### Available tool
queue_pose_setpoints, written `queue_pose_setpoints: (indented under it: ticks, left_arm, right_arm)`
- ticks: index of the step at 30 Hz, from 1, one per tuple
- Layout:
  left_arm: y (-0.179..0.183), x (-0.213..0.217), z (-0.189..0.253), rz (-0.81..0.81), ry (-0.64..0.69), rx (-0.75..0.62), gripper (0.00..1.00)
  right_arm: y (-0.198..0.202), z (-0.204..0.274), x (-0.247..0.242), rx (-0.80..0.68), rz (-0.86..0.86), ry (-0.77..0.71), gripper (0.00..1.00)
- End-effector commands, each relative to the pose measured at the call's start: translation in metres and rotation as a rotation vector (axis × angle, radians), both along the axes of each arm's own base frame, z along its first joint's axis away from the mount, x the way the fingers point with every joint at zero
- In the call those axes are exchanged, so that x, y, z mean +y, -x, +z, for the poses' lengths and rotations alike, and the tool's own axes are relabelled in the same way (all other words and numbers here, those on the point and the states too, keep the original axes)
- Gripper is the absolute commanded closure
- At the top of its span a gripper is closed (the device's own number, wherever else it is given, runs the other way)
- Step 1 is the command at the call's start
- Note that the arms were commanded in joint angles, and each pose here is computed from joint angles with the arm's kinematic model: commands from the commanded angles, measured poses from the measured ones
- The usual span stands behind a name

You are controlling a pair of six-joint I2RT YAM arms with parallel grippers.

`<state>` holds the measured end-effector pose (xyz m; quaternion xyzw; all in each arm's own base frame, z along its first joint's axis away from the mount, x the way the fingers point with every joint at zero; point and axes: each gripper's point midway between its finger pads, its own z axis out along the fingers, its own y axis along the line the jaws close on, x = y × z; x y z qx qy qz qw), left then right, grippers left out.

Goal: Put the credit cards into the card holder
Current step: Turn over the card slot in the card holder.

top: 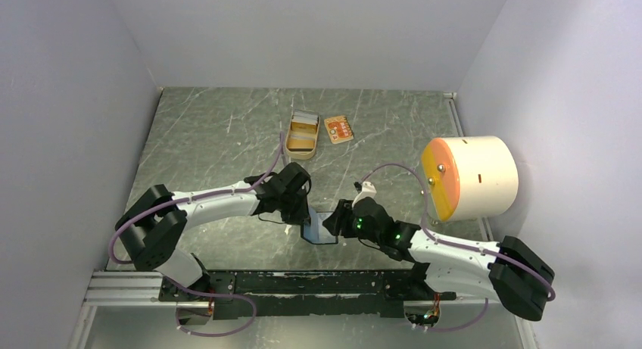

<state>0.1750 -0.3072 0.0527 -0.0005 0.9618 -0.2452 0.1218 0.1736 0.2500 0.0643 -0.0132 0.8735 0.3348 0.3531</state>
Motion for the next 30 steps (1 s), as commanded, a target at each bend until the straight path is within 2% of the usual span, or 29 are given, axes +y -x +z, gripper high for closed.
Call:
queue_pose_setpoints:
  ticks: [1, 5, 10, 14, 18, 24, 30]
  left_arm:
    - [-0.001, -0.006, 0.007, -0.005, 0.025, -0.017, 0.87]
    - [0.004, -0.001, 0.005, -0.010, 0.043, -0.006, 0.78]
    - [0.001, 0.001, 0.020, -0.005, 0.164, -0.023, 0.72]
    - [-0.001, -0.003, 0.041, -0.019, 0.310, -0.074, 0.67]
    - [0.004, -0.006, 0.048, -0.039, 0.395, -0.083, 0.64]
    - [0.007, -0.006, 0.037, -0.054, 0.382, -0.068, 0.63]
    - [0.000, 0.004, 0.028, -0.029, 0.299, -0.088, 0.65]
  right_arm:
    - [-0.009, -0.010, -0.018, -0.003, -0.064, 0.125, 0.49]
    - [-0.015, -0.006, -0.036, -0.049, -0.108, 0.192, 0.51]
    - [-0.012, 0.016, -0.011, -0.097, -0.019, 0.063, 0.56]
    - [0.001, 0.001, 0.017, -0.017, 0.073, -0.033, 0.66]
    - [-0.001, -0.005, 0.034, 0.008, 0.110, -0.047, 0.72]
    - [0.000, -0.009, 0.056, 0.037, 0.164, -0.079, 0.76]
    - [-0.002, -0.013, 0.061, 0.040, 0.181, -0.066, 0.76]
